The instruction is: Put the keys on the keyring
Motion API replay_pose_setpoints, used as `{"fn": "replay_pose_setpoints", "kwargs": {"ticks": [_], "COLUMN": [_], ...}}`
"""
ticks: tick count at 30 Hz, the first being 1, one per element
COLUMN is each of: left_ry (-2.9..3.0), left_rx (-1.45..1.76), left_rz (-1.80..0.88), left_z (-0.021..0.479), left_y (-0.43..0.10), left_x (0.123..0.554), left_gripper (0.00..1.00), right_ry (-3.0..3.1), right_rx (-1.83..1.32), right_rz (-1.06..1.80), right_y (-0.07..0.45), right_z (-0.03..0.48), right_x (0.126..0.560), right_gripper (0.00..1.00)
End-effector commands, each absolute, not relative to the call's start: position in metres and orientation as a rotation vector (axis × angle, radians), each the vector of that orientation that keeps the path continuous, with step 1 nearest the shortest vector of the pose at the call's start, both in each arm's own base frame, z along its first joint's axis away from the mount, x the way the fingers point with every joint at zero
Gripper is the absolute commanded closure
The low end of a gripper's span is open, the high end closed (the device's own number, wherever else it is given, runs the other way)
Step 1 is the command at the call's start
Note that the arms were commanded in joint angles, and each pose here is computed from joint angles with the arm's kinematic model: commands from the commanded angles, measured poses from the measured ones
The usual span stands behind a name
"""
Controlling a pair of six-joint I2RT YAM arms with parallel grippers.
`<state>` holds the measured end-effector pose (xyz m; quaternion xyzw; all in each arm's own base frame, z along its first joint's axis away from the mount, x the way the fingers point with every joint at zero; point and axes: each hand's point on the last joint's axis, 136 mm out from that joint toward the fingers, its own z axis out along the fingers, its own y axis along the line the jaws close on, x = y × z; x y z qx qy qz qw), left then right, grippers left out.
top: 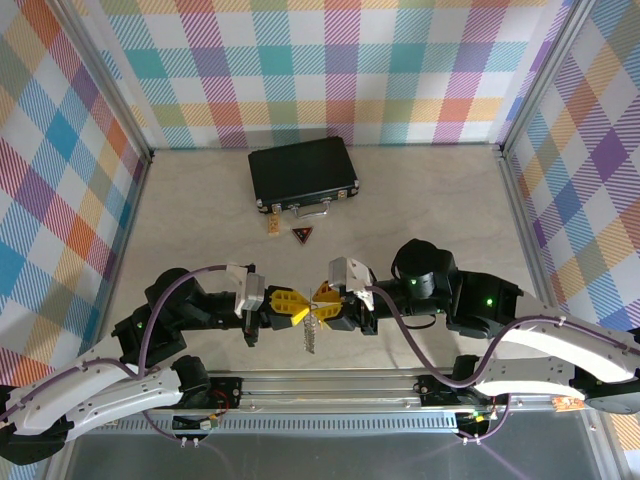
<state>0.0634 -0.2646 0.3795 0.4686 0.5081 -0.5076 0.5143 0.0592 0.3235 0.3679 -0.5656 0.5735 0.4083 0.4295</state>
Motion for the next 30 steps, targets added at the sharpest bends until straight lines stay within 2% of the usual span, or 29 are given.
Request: {"fn": "replay_pose_setpoints", "kwargs": {"ticks": [1, 4, 8, 14, 17, 19, 25, 30], "left_ry": [1.142, 1.141, 1.147, 1.244, 1.355, 1.426, 1.489, 1.502], "left_rx": [1.11, 1.114, 1.121, 1.171, 1.224, 1.256, 1.272, 1.26], "left_rz": [-1.244, -1.246, -1.246, -1.203, -1.152, -1.13, -1.071, -1.039], "left_z": [0.397, 0.397, 0.395, 0.382, 0.366, 0.354, 0.345, 0.345], "left_y": [-0.261, -0.262, -0.264, -0.267, -0.27, -0.269, -0.27, -0.271], "left_x": [0.057, 0.057, 0.058, 0.062, 0.068, 0.069, 0.076, 0.082], "left_gripper": [1.0, 1.0, 1.0, 1.0, 0.78, 0.73, 0.77, 0.85], "right_ry": [1.408, 1.402, 1.391, 1.443, 1.52, 1.575, 1.657, 1.641], "right_rx": [-1.415, -1.415, -1.414, -1.435, -1.482, -1.535, -1.682, -1.726], "right_rz": [1.052, 1.053, 1.046, 0.985, 0.881, 0.801, 0.645, 0.617], "right_y": [0.324, 0.324, 0.324, 0.318, 0.31, 0.306, 0.3, 0.301], "right_z": [0.375, 0.376, 0.377, 0.371, 0.362, 0.353, 0.337, 0.338], "right_x": [0.053, 0.053, 0.053, 0.058, 0.065, 0.069, 0.073, 0.073], "right_gripper": [0.8, 0.86, 1.0, 1.0, 1.0, 1.0, 1.0, 1.0]}}
